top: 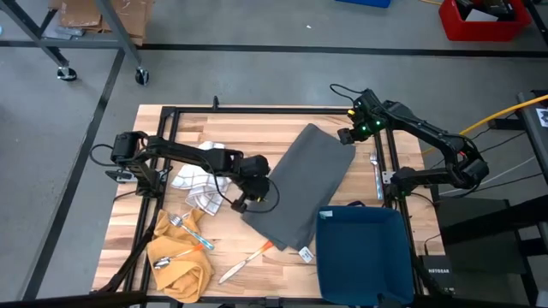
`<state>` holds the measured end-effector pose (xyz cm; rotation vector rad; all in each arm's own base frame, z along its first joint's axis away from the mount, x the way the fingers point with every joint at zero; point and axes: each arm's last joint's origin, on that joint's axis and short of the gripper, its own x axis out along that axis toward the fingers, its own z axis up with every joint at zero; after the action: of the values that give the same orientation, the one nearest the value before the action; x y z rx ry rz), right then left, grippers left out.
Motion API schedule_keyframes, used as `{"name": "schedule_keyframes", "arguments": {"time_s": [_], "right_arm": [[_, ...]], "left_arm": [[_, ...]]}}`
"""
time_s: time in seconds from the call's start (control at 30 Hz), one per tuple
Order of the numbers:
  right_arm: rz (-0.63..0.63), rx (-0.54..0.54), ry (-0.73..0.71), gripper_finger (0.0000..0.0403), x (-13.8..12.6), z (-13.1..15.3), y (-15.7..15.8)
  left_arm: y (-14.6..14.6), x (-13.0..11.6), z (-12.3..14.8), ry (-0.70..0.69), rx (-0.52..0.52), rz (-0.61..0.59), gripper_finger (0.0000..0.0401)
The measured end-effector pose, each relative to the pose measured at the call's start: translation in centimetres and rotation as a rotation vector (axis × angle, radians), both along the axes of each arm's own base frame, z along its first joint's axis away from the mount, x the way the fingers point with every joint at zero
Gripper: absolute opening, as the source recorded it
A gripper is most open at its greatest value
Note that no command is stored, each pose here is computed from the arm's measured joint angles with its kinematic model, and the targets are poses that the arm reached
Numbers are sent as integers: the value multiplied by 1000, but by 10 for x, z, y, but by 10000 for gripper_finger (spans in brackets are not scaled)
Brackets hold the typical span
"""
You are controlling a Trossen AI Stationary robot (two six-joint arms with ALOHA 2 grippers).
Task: Fold towel
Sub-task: Fold the grey towel
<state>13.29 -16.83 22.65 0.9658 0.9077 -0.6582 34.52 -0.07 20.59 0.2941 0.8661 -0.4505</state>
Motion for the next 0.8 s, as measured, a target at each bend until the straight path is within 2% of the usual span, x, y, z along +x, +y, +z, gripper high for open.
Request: {"name": "schedule_keyframes", "arguments": {"time_s": [0.17, 0.4, 0.5, 0.63, 0.8], "right_arm": [[0, 0, 0, 162, 0, 0, 0], [0, -2, -1, 162, 0, 0, 0], [0, -2, -1, 162, 0, 0, 0], [0, -2, -1, 162, 0, 0, 0], [0, -2, -1, 162, 0, 0, 0]], "left_arm": [[0, 15, 6, -190, 50, -52, 1], [1, 36, 8, -397, 63, -48, 1], [4, 41, 6, -439, 71, -32, 1], [15, 48, 2, -479, 93, 63, 1], [34, 53, -13, -450, 88, 150, 1]]}}
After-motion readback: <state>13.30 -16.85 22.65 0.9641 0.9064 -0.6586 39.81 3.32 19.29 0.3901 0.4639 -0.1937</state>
